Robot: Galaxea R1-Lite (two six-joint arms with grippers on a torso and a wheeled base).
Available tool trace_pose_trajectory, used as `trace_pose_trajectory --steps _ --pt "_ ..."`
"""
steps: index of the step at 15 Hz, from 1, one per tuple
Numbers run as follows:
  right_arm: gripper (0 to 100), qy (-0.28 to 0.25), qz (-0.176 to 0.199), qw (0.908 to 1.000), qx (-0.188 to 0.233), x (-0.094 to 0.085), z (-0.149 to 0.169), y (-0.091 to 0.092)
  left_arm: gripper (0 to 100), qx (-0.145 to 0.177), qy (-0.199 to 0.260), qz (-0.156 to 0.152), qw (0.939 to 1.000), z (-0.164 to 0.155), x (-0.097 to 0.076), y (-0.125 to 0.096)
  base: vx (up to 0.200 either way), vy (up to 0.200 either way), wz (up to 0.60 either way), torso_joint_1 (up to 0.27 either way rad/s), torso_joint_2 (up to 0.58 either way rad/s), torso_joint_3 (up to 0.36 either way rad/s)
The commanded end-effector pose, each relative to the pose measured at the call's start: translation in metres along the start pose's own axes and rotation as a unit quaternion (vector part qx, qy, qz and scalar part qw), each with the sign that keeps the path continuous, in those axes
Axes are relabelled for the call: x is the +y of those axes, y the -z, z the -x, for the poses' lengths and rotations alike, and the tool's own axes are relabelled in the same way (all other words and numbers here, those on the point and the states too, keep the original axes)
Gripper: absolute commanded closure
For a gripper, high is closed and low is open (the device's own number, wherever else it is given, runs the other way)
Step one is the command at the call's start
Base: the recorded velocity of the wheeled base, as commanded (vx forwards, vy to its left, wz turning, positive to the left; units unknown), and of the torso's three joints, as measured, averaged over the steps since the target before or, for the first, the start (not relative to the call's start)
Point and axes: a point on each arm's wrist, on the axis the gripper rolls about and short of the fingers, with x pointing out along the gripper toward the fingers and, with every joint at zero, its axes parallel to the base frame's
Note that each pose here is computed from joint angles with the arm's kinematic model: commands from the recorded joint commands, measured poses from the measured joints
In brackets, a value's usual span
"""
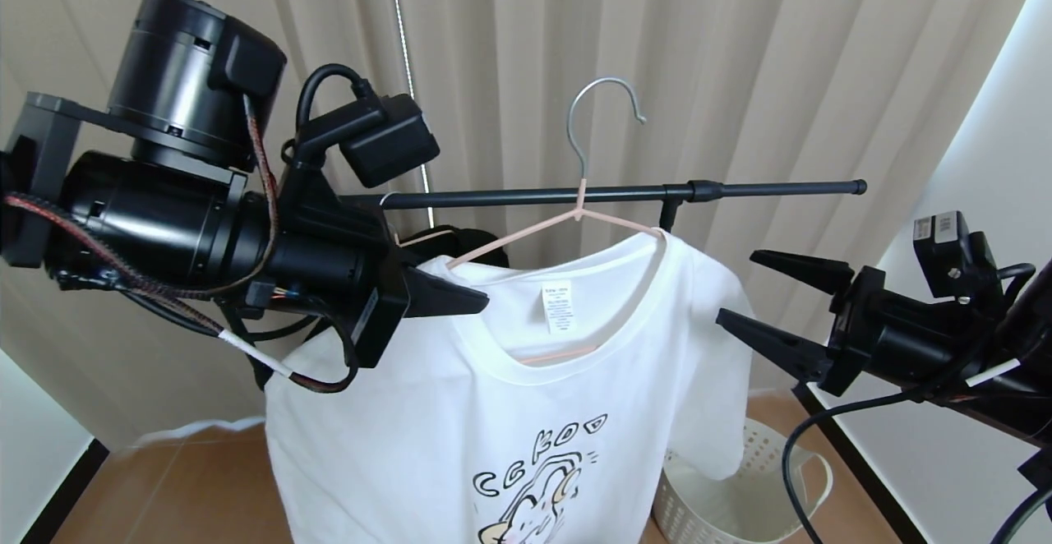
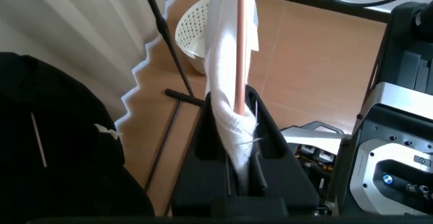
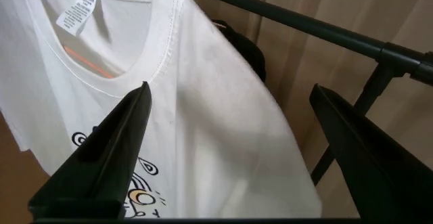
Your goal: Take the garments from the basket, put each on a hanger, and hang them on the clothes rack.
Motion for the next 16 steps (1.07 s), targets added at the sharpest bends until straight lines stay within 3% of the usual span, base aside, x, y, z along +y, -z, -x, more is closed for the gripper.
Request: trace_pose_trajectory --steps 1,6,15,16 --pt "0 0.003 0.011 0.9996 0.026 -0.006 -0.004 0.017 100 -0.010 -0.014 0.004 0.9998 0.016 -0.005 0.005 0.000 0.000 0.00 0.000 0.00 0.000" --pt "0 0.013 0.019 0.9982 0.055 -0.017 -0.009 0.039 100 -0.017 -0.028 0.005 0.9995 0.033 -0.014 0.016 0.000 0.000 0.00 0.000 0.00 0.000" --pt "0 0.030 0.003 0.9965 0.077 -0.027 -0.020 0.057 100 -0.026 -0.032 0.001 0.9992 0.047 -0.027 0.025 0.000 0.000 0.00 0.000 0.00 0.000" --pt "100 0.029 0.004 0.9967 0.076 -0.027 -0.020 0.057 100 -0.030 -0.034 -0.002 0.9989 0.045 -0.027 0.027 0.000 0.000 0.00 0.000 0.00 0.000"
